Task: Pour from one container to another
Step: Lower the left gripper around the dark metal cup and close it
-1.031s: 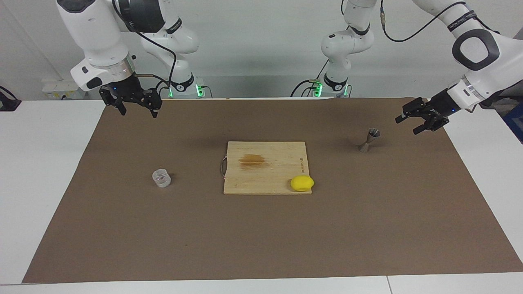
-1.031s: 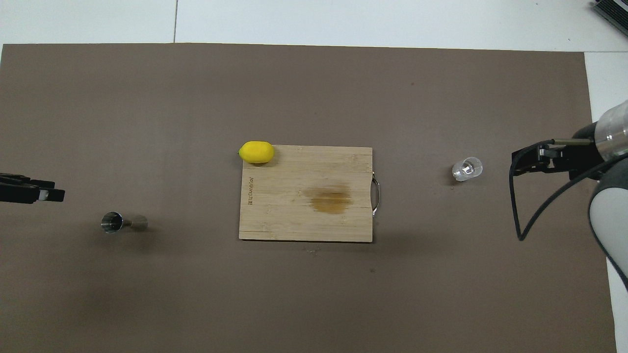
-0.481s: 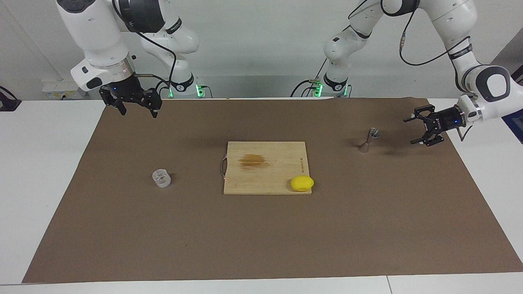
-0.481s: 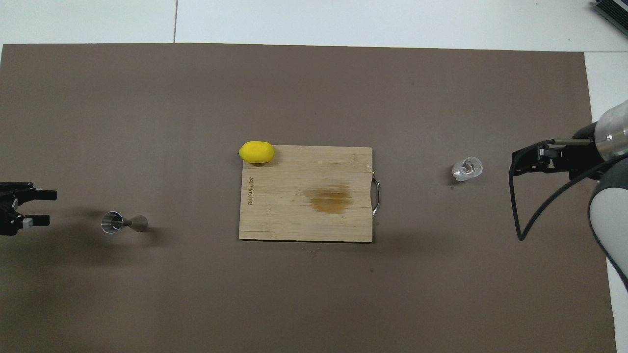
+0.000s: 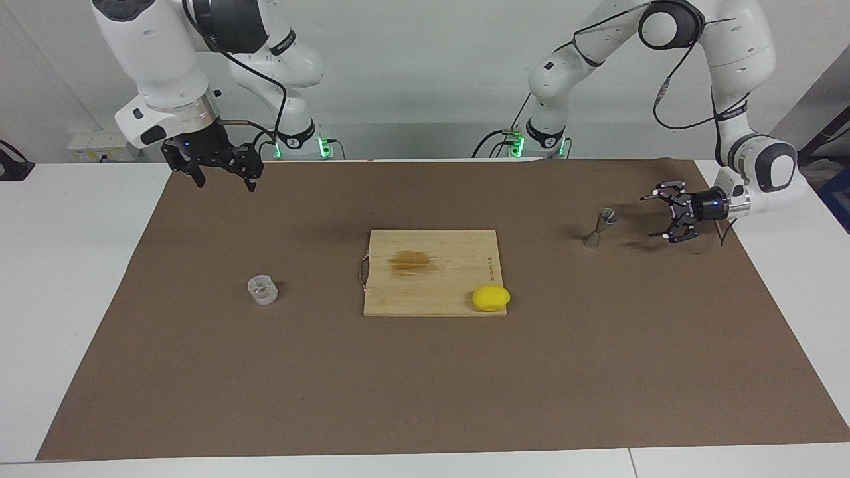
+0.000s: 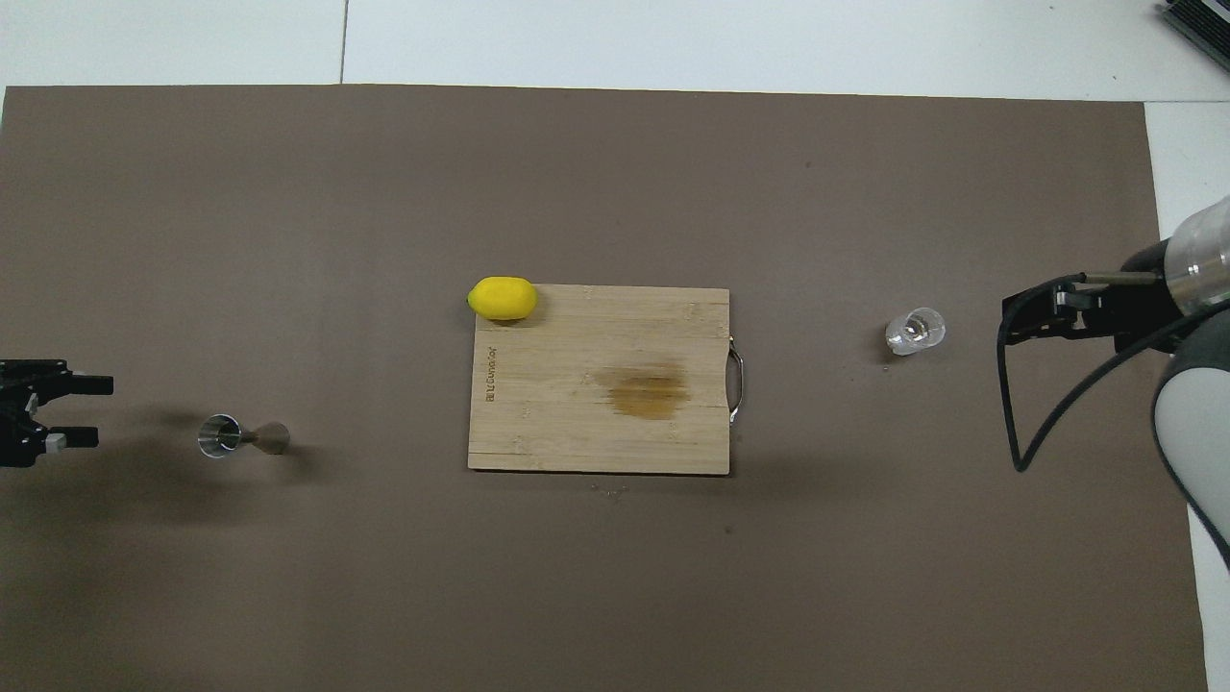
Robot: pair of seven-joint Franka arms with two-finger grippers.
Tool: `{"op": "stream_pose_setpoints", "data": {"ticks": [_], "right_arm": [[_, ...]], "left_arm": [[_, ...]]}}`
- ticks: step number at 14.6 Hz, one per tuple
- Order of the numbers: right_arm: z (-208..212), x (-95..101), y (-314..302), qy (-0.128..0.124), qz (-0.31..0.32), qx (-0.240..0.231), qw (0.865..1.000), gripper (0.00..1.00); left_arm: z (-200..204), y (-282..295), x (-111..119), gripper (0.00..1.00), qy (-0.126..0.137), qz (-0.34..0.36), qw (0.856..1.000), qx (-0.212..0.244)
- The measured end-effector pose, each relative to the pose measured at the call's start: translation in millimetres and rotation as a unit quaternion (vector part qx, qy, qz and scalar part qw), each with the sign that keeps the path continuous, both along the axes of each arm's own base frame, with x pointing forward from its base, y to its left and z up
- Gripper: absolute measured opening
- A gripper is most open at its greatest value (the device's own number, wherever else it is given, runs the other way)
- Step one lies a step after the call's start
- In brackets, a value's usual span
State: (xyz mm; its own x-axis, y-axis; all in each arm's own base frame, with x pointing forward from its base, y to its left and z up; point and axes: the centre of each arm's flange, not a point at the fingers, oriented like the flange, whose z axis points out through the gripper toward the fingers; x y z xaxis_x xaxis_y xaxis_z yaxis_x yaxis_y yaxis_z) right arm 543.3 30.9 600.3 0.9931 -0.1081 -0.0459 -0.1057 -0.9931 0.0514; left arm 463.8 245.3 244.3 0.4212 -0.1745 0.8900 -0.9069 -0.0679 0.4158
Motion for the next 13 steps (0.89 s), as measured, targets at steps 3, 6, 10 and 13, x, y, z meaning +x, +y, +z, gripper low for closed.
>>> {"op": "stream_pose_setpoints", "data": {"ticks": [3, 6, 10, 13], "right_arm": [[0.0, 0.0, 0.0, 0.000, 0.000, 0.000, 1.000, 1.00], [0.0, 0.0, 0.0, 0.000, 0.000, 0.000, 1.000, 1.00], [-0.1, 0.0, 0.0, 0.000, 0.000, 0.000, 1.000, 1.00], [-0.1, 0.0, 0.0, 0.000, 0.000, 0.000, 1.000, 1.00]], "left_arm": [[-3.0, -33.8, 13.8, 1.00, -0.052, -0.010, 0.997, -0.056], [3.7, -65.3, 27.2, 1.00, -0.074, -0.036, 0.993, -0.080], [8.4, -75.3, 29.2, 1.00, -0.102, -0.052, 0.989, -0.091], [11.5, -78.1, 30.3, 1.00, -0.131, -0.059, 0.985, -0.092]]}}
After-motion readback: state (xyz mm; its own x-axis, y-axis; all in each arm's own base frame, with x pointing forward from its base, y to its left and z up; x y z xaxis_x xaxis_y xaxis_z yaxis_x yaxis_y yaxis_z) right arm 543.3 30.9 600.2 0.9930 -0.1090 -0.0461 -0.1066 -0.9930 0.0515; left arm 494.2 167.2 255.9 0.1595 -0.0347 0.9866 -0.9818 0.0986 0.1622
